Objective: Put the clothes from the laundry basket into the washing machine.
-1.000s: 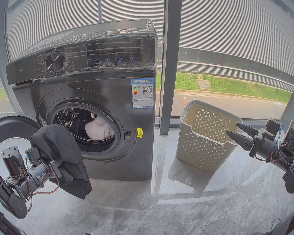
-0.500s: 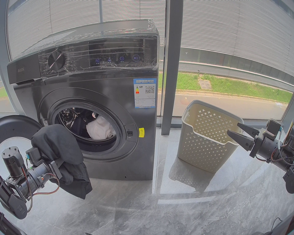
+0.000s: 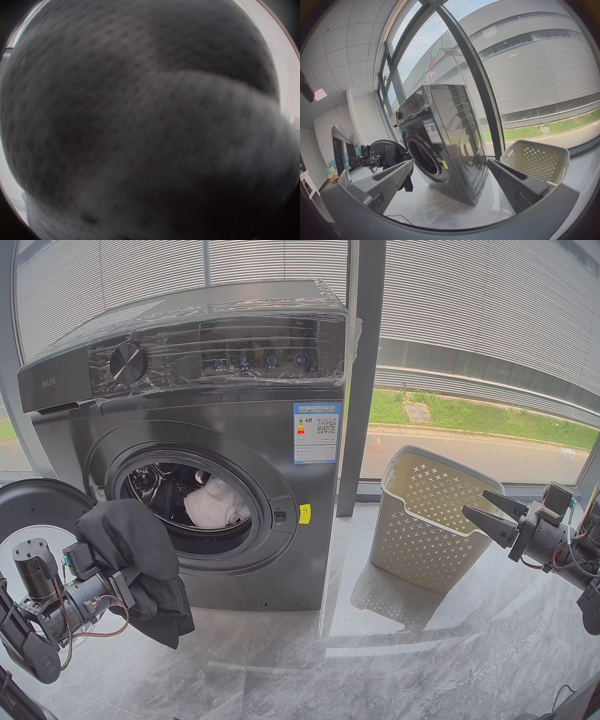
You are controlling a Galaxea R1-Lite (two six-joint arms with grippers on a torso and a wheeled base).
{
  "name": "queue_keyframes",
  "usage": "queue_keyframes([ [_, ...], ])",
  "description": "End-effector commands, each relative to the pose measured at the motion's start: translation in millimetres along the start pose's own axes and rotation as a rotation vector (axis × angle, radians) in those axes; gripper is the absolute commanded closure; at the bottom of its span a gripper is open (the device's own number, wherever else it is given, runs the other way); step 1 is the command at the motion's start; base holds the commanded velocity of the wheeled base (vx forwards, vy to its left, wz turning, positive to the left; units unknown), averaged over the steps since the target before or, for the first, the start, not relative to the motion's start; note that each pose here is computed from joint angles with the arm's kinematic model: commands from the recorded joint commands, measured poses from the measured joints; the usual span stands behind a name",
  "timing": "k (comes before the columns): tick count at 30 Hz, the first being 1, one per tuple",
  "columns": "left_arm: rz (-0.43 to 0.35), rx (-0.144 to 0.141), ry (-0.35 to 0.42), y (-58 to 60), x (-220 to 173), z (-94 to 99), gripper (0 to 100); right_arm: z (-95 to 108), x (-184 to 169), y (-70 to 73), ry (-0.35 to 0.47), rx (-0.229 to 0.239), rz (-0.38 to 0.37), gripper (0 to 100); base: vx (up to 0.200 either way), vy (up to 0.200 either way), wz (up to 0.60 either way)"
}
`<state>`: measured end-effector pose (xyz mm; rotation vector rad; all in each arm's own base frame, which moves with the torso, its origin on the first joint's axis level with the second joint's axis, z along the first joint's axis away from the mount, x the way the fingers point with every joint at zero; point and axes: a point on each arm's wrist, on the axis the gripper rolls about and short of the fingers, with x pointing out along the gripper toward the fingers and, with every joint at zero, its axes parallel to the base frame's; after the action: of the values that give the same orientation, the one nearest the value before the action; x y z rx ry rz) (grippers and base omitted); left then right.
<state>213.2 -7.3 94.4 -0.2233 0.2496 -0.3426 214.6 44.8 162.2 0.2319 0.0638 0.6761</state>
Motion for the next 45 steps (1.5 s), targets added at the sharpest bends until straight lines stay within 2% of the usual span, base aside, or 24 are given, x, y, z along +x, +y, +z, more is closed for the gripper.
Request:
queue_keyframes([
  [1,-0.040,0.010,0.009,-0.4,12.6,0.6,100,-0.5,0.4,-0.3,0.002,0.002,0.000,0,0.200,0.000,0.00],
  [8,-0.026,0.002,0.043,4.1,23.4,-6.4,100,0.7,-0.5,0.5,-0.003,-0.001,0.002,0,0.200,0.000,0.00],
  [13,0.016,0.047,0.079,9.7,31.7,-15.3,100,0.6,1.0,-0.3,-0.002,-0.001,0.001,0,0.120,0.000,0.00],
  [23,0.012,0.046,0.088,15.6,48.5,-18.6,100,-0.3,1.4,-1.2,0.002,0.003,-0.001,0,0.000,0.000,0.00],
  [29,0.019,0.038,0.120,25.1,69.5,-30.1,100,-0.1,2.2,-1.7,0.002,0.003,-0.001,0,0.000,0.000,0.00],
  [32,0.017,0.051,0.075,28.1,87.3,-23.6,100,1.3,2.4,-1.8,-0.004,0.006,-0.001,0,0.000,0.000,0.00],
  [34,0.046,0.059,0.033,30.2,97.9,-16.2,100,1.6,2.0,-2.7,-0.005,0.006,-0.006,0,0.000,0.000,0.00],
  [37,0.078,0.041,-0.028,33.1,112.9,-6.9,100,2.0,1.0,-4.5,-0.007,0.006,-0.015,0,0.000,0.000,0.00],
  [38,0.078,0.036,-0.048,34.1,117.5,-3.7,100,2.1,0.7,-5.1,-0.008,0.006,-0.018,0,0.000,0.000,0.00],
  [42,0.061,0.044,-0.088,34.3,130.9,1.6,100,2.4,0.2,-5.9,-0.009,0.006,-0.022,0,0.000,0.000,0.00],
  [45,0.035,0.053,-0.116,31.2,141.9,-2.3,100,2.5,-0.1,-6.6,-0.010,0.007,-0.027,0,0.000,0.000,0.00],
])
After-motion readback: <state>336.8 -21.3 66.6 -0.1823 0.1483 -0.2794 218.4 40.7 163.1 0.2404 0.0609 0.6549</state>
